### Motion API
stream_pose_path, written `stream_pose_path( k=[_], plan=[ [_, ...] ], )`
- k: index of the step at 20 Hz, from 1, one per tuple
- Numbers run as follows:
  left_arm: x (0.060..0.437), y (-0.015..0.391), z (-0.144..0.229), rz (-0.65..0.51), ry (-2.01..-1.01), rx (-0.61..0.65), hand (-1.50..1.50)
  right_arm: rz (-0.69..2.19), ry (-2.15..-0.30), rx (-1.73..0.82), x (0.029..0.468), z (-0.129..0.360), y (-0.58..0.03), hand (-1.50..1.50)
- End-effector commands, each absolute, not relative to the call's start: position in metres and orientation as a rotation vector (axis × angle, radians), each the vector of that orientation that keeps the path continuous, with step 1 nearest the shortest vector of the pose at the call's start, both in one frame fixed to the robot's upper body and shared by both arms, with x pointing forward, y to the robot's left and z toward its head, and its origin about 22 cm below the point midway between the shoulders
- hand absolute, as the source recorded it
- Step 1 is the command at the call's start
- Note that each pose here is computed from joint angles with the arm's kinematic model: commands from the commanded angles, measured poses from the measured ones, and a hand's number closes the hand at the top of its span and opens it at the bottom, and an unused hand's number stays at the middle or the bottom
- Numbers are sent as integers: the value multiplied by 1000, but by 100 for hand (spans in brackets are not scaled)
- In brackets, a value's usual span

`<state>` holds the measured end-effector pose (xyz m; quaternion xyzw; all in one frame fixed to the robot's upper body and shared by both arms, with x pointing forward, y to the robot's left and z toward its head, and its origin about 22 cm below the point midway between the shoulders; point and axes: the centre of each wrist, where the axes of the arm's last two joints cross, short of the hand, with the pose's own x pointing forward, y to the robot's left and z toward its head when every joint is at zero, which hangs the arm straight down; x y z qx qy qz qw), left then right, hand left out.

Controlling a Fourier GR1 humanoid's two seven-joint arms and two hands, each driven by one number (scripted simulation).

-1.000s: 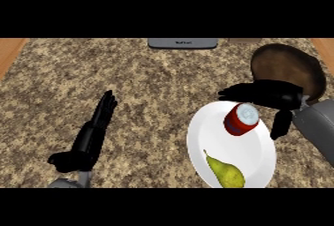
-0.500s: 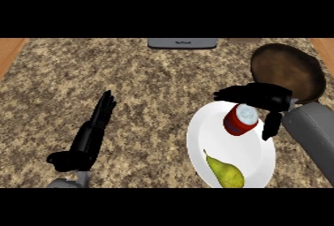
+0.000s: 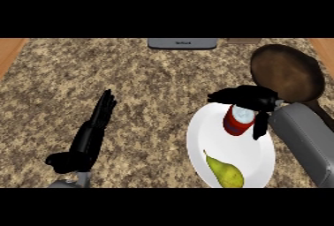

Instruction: Pick the can from the plate and place it in the pan

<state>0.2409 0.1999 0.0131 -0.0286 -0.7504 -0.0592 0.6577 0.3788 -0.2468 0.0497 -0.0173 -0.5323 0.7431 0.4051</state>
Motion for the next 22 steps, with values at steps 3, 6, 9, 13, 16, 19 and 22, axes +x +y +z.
stream_pose_path(
  k=[3,6,9,13,16,19,22],
  plan=[
    [248,201,3,-134,-1695,-82,0,2082,-1248,39,368,19,-223,150],
    [253,200,16,-141,-1701,-77,0,2105,-1296,-13,378,19,-233,150],
    [247,184,10,-150,-1711,-84,0,2099,-1309,-29,381,16,-250,150],
    [242,197,-1,-127,-1698,-54,0,2029,-1421,-37,377,21,-248,150],
    [248,213,6,-136,-1686,-72,0,2015,-1520,-81,382,27,-240,150],
    [242,203,6,-136,-1686,-49,0,1807,-1526,-223,381,23,-250,150],
    [236,212,5,-104,-1676,-30,0,1504,-1399,-432,377,13,-238,150]
  ],
)
